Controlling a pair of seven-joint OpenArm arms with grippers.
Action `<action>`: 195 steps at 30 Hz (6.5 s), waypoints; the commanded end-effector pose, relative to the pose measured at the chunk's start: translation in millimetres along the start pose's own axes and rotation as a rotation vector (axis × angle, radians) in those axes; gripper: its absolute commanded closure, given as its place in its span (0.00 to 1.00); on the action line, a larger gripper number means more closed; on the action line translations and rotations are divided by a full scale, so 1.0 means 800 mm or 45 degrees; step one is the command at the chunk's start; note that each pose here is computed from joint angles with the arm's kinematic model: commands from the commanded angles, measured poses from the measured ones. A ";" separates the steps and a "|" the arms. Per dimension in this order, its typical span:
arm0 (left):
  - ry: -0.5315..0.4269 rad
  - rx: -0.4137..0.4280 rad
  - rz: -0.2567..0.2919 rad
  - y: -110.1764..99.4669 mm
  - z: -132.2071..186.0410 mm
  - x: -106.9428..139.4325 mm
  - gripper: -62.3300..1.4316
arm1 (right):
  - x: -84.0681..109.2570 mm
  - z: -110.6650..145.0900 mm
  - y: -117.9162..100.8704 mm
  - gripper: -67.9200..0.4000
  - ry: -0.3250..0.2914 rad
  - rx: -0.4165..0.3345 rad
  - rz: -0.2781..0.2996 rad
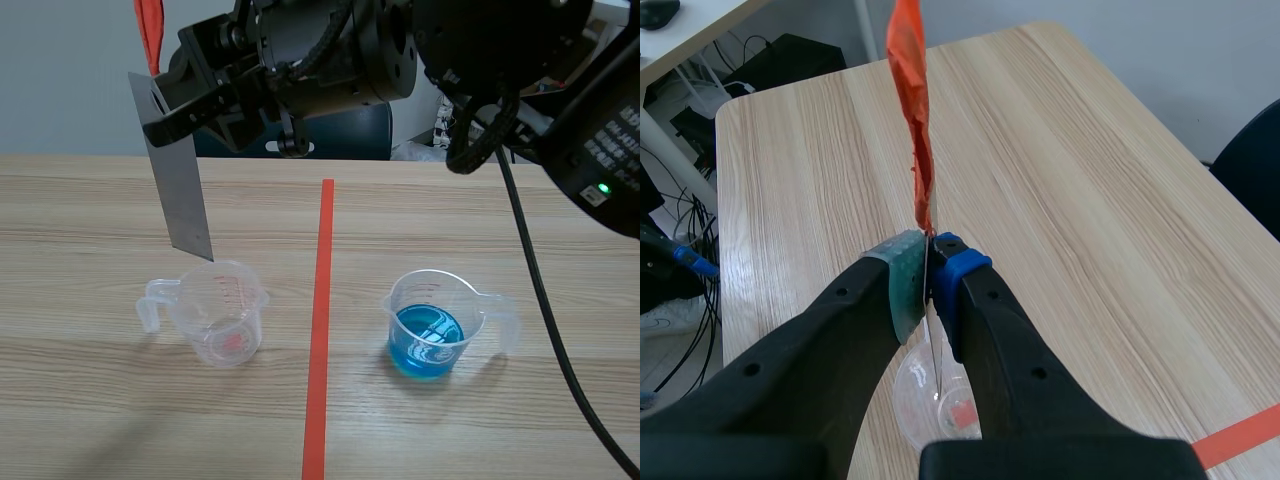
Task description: Do the redox reaction experiment. put the plate into the left beaker
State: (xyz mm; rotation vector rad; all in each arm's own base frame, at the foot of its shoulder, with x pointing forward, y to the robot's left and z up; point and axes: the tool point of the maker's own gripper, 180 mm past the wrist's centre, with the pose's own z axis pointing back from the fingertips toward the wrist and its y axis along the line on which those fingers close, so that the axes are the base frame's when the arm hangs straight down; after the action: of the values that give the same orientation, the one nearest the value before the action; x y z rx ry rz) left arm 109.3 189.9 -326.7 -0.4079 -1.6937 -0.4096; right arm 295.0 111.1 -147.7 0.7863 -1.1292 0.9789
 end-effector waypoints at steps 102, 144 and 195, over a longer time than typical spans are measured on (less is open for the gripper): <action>-0.076 0.005 -0.004 0.004 -0.003 0.014 0.00 | -0.098 -0.036 -0.036 0.98 0.054 -0.012 -0.134; -0.076 0.005 -0.003 0.003 -0.003 0.014 0.00 | -0.128 -0.057 0.011 0.99 0.001 0.153 0.059; -0.076 0.005 -0.003 0.003 -0.003 0.014 0.00 | -0.130 -0.058 -0.019 0.00 0.055 0.013 0.083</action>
State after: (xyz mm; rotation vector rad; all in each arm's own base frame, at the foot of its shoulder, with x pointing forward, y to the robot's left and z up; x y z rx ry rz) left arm 109.3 189.9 -326.7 -0.4082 -1.6936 -0.4094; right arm 305.2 117.5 -280.3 0.7189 -1.0642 1.0472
